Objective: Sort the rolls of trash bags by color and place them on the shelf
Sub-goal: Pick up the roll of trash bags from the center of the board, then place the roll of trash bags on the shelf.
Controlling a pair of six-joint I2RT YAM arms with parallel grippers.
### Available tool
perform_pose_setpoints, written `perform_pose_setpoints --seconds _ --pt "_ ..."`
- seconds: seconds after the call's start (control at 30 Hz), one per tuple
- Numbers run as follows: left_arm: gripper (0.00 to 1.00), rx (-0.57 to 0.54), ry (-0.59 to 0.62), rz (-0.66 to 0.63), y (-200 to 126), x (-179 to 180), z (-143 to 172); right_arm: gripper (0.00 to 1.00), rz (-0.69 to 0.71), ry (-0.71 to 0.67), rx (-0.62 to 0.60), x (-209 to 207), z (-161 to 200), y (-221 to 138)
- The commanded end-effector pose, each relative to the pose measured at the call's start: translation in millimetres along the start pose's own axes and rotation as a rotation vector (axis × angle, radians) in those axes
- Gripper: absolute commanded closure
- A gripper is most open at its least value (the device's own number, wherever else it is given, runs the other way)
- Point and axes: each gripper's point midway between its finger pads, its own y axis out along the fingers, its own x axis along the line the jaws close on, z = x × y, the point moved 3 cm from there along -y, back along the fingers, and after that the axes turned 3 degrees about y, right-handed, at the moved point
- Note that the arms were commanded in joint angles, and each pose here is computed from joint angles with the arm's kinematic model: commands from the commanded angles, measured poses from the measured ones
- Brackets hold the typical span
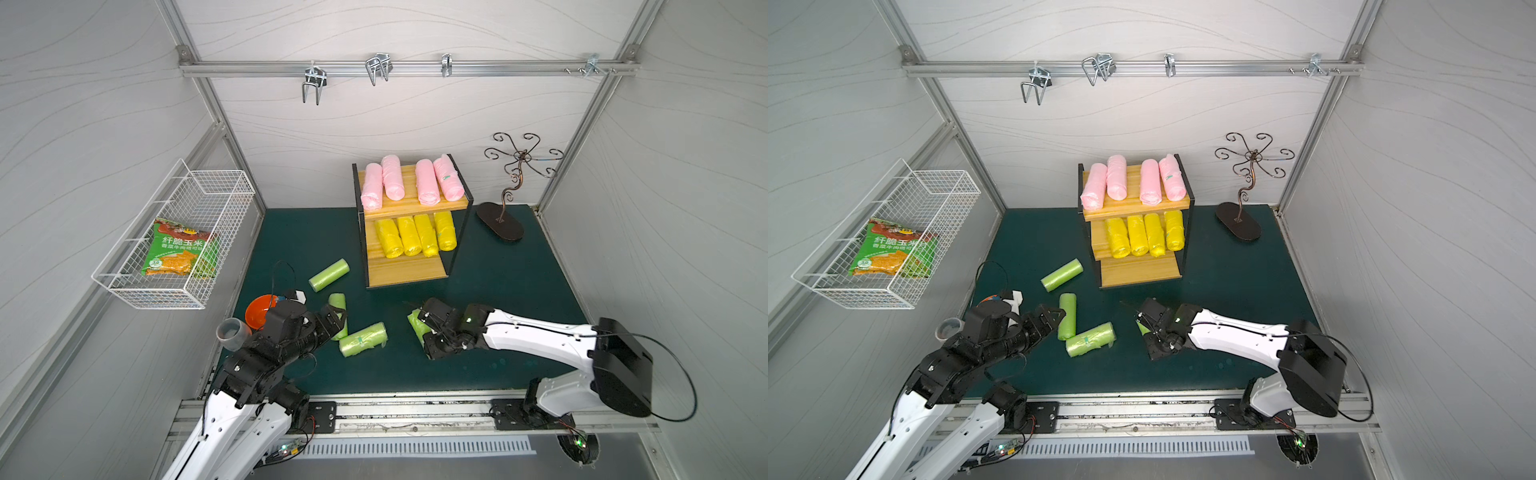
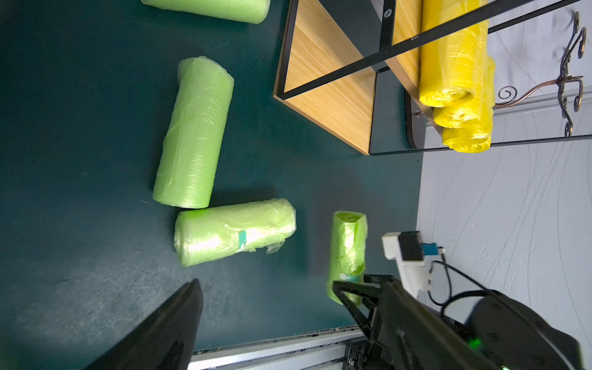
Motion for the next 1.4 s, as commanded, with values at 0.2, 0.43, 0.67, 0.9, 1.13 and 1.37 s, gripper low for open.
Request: perform_pose_setpoints --seconds 0.2,0.43,0.67,0.9,1.13,1.37 --pt "0.08 -0.027 0.035 0.05 -6.1 -13.8 -7.0 1.0 0.091 0.109 -0.194 -49.9 -79.9 -6.3" --pt "0.08 -0.059 0.023 0.041 -7.0 -6.5 -7.5 1.0 0.124 0.161 -0.285 -61.0 -130.0 24.4" --pt "0.08 -0.046 0.034 0.013 -1.4 -0.2 -4.7 1.0 0.16 0.165 -0.399 -62.7 -165.1 28.3" --pt "0.08 -0.034 0.042 -0.007 4.4 2.0 -4.2 1.0 0.209 0.187 -0.42 -76.7 -190.9 36.1" --pt "0.08 -0.034 0.038 -0.014 7.4 4.4 -3.6 1.0 0.272 0.205 -0.446 -88.5 -206.2 41.7" --pt "0.08 -0.032 0.041 -0.022 7.3 6.2 -2.9 0.55 0.264 0.208 -0.465 -92.1 -204.3 48.0"
